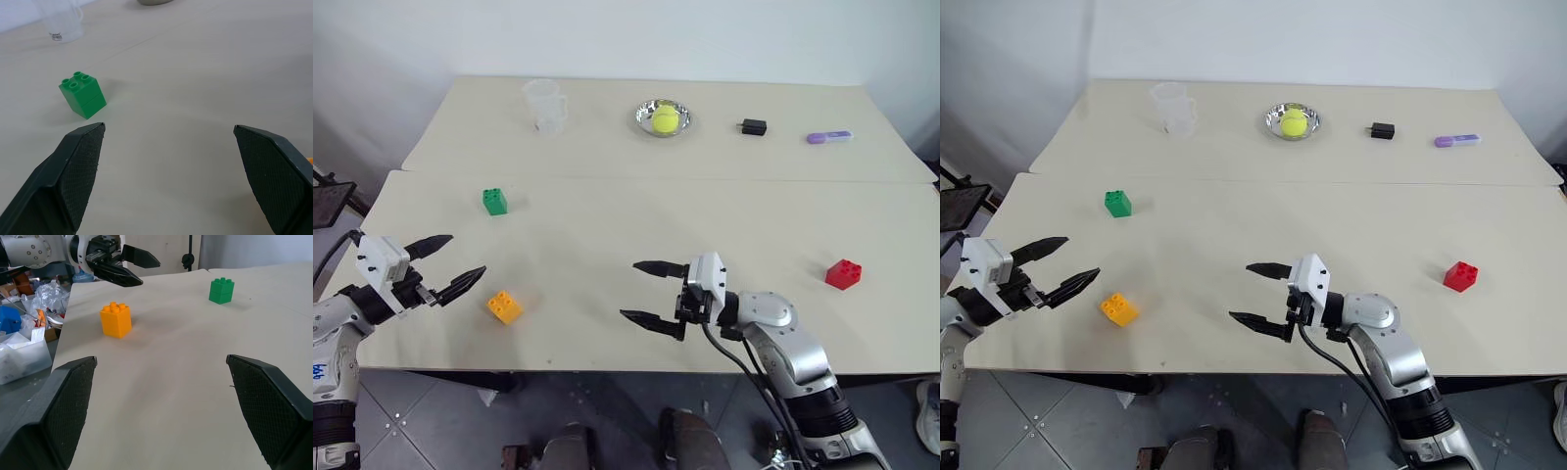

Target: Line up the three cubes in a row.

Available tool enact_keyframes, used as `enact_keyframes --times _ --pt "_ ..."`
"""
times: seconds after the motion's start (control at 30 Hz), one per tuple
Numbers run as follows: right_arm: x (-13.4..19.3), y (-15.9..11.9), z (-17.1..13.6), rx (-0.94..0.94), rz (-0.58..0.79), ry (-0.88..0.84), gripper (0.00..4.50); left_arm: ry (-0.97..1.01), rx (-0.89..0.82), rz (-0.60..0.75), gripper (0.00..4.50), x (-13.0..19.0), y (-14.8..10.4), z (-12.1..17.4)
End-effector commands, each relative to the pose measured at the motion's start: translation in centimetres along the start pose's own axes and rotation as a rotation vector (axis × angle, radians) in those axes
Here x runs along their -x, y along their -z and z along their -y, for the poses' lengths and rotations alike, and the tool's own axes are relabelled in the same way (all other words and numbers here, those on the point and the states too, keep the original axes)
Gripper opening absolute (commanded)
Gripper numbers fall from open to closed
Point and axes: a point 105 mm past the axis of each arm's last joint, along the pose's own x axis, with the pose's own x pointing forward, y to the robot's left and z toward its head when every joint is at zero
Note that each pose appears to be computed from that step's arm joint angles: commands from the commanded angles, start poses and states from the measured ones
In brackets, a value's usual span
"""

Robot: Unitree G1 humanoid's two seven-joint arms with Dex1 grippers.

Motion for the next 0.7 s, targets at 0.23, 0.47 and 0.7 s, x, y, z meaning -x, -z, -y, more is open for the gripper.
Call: enact_keyframes --times 0.23,0.47,0.7 --pt "0.3 -1.1 0.2 0.037 0.039 0.012 4.46 -0.040 0.065 0.057 4.50 0.9 -1.3 -1.0" --pt "1.7 -2.8 0.5 0.033 0.072 0.052 4.46 0.063 0.147 0.085 4.50 0.0 -2.5 1.1" --pt "10.8 -6.8 2.1 0.142 -0.044 0.389 4.46 0.396 0.119 0.142 4.50 -5.5 -5.8 7.5"
